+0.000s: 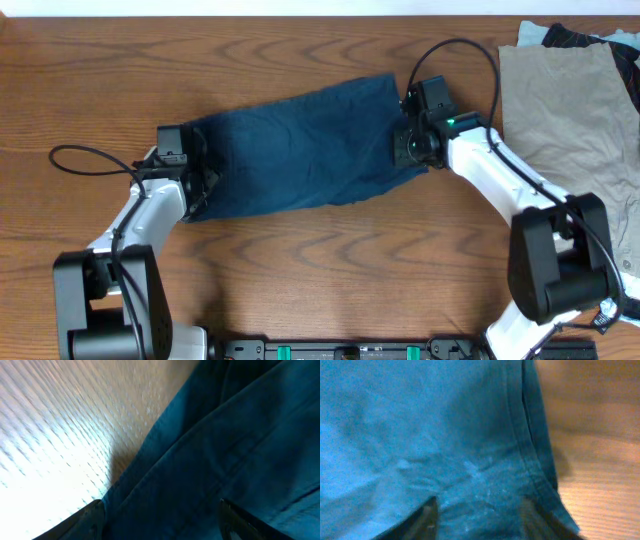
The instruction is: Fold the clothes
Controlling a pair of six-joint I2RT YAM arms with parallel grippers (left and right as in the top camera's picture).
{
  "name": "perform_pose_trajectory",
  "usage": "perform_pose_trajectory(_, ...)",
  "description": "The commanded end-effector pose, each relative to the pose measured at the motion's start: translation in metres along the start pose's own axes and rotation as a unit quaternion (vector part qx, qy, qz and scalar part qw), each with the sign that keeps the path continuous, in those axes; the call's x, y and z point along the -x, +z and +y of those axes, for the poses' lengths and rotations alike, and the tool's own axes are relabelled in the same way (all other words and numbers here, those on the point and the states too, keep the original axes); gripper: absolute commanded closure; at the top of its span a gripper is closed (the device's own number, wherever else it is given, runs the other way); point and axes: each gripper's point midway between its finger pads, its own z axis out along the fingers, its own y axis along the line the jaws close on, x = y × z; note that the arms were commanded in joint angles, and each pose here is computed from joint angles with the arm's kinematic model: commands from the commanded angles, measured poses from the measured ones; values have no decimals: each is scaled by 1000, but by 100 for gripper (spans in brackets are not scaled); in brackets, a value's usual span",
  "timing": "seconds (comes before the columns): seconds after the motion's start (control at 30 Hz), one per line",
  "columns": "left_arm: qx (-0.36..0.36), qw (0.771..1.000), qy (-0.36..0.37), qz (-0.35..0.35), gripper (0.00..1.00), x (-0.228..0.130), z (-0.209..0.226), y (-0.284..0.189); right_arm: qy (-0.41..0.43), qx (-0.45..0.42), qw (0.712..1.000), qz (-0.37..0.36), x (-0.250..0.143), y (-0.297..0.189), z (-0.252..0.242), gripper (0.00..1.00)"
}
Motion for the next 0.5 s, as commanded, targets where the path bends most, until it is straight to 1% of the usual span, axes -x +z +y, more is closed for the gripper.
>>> perform_pose_trajectory(0.0, -3, 1000, 12, 26, 27, -9, 0, 5, -5, -8, 1000, 30, -12, 14, -1, 58)
perform_pose_trajectory(0.1, -19, 998, 13, 62, 29, -23, -5, 5, -3, -25, 998, 51, -22, 20, -8, 61)
perform_pose_trajectory(0.13, -26, 997, 14, 71, 37, -26, -7, 5, -3, -28, 998, 54, -23, 20, -9, 62)
perform_pose_trajectory(0.2, -40, 995, 33, 86, 50, -32, -11, 4, -2, -28, 998, 57, -25, 20, -10, 62)
perform_pose_trajectory(0.23, -45, 994, 44, 91, 58, -34, -12, 4, -2, -29, 998, 57, -25, 19, -11, 60)
perform_pose_trajectory(0.27, -49, 992, 59, 97, 71, -36, -12, 3, 0, -29, 998, 56, -24, 16, -12, 57)
perform_pose_trajectory(0.3, -50, 991, 68, 100, 74, -38, -12, 3, 1, -29, 998, 55, -24, 15, -13, 56)
perform_pose_trajectory(0.43, -44, 986, 116, 108, 90, -42, -6, 2, 14, -28, 999, 34, -12, -5, -19, 53)
perform_pose_trajectory(0.47, -43, 985, 125, 109, 91, -43, -5, 2, 16, -27, 999, 24, -8, -11, -21, 53)
